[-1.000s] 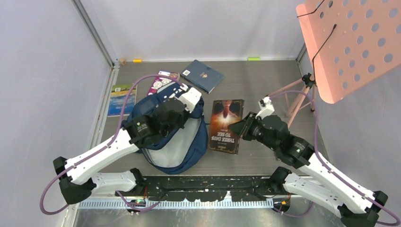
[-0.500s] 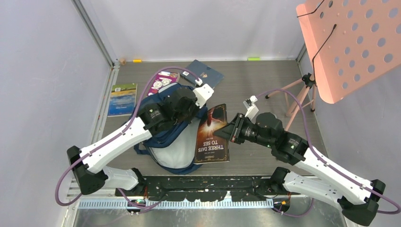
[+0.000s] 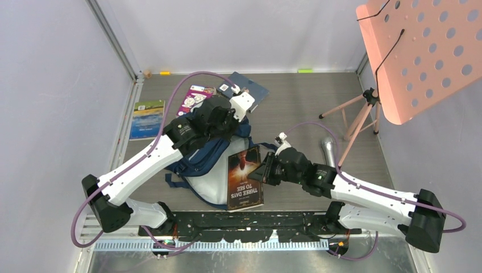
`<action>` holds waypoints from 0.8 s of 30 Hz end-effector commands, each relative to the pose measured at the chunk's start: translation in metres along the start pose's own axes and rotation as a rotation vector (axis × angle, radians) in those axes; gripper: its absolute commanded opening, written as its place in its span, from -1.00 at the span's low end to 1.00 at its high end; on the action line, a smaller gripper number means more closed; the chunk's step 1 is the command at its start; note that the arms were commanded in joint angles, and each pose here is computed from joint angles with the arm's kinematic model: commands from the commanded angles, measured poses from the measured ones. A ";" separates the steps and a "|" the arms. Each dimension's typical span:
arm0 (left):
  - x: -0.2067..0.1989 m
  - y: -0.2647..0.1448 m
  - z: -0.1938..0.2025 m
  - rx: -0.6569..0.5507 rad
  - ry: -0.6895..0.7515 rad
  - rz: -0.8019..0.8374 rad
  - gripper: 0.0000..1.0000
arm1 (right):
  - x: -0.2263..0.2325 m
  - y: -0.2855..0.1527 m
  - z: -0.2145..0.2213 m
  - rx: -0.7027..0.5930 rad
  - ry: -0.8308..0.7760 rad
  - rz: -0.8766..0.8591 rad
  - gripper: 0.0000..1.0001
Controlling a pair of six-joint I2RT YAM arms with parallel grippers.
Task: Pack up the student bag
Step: Place the book in the student bag.
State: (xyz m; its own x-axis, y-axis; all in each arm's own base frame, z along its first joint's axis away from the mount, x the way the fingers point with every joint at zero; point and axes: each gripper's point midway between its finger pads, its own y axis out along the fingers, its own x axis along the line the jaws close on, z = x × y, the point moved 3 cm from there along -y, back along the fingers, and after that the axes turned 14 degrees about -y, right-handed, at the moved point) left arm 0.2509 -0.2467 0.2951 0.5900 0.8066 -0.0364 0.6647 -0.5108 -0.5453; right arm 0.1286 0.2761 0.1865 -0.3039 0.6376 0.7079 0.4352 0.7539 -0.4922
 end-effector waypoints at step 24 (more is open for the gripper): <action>-0.023 -0.026 -0.064 -0.263 -0.143 0.233 -1.00 | 0.069 0.085 -0.104 -0.523 0.007 -0.222 -0.99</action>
State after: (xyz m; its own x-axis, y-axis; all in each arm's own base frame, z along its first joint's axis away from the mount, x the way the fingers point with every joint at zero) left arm 0.2518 -0.2545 0.2987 0.5994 0.7785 -0.1862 0.6092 -0.5946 -0.5247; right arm 0.2065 0.3567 0.1888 -0.3543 0.5783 0.7349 0.6312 0.7277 -0.2683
